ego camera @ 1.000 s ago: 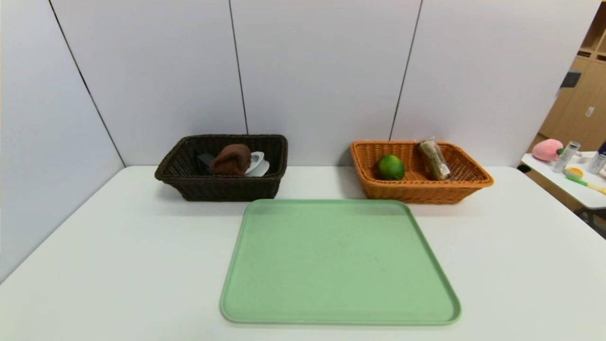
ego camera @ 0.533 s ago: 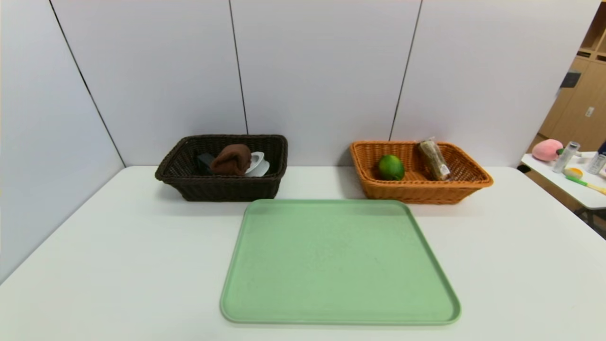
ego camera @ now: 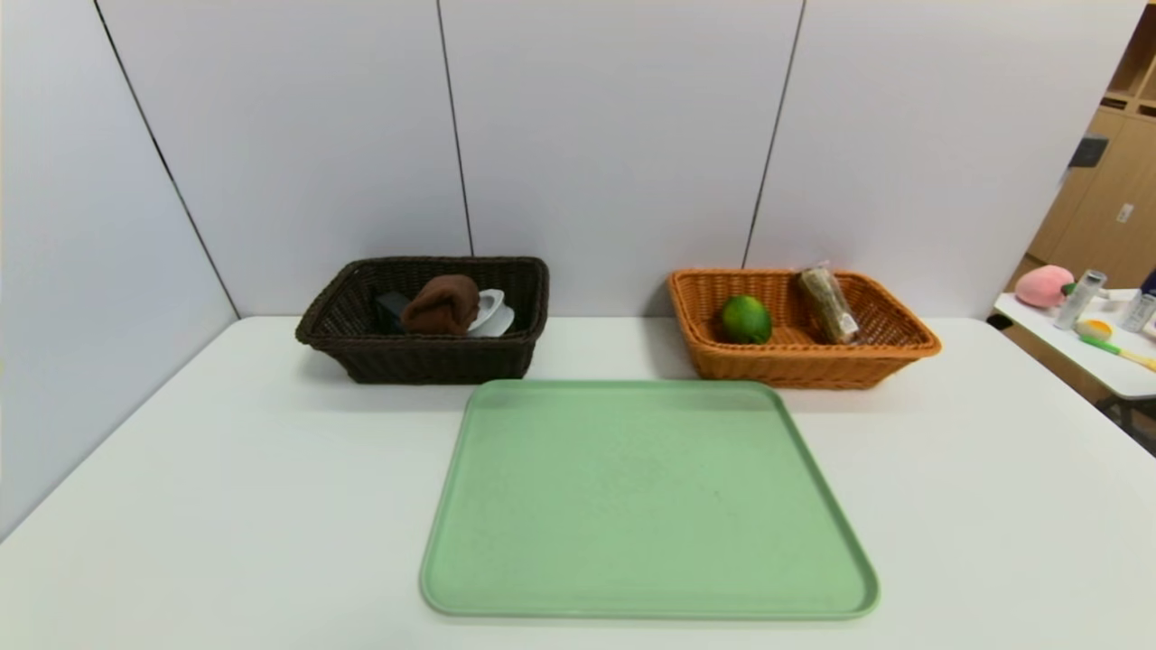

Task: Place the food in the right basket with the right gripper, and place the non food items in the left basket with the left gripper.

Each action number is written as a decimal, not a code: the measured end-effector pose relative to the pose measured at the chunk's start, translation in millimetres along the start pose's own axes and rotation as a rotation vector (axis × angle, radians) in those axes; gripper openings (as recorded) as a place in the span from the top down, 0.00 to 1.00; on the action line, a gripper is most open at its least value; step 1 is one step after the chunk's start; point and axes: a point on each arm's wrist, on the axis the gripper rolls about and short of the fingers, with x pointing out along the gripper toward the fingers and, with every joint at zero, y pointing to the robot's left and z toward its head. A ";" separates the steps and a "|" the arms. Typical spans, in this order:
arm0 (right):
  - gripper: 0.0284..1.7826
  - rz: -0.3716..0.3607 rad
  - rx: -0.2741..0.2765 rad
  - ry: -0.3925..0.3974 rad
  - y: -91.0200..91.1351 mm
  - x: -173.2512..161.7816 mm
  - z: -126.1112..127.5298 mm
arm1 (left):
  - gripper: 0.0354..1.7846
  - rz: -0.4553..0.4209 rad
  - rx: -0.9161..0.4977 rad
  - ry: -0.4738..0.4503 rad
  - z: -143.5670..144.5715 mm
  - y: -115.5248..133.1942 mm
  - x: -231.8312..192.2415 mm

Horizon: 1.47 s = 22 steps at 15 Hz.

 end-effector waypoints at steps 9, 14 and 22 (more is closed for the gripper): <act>0.04 0.022 -0.019 0.135 14.1 14.5 -78.7 | 0.06 -0.019 0.112 0.079 -76.3 -11.8 29.7; 0.04 0.032 0.030 0.265 18.5 12.2 -99.8 | 0.06 -0.056 0.109 0.121 -93.5 -14.6 31.6; 0.04 -0.057 0.127 0.415 19.8 7.6 -113.0 | 0.06 -0.150 -0.028 0.254 -107.7 -17.9 28.8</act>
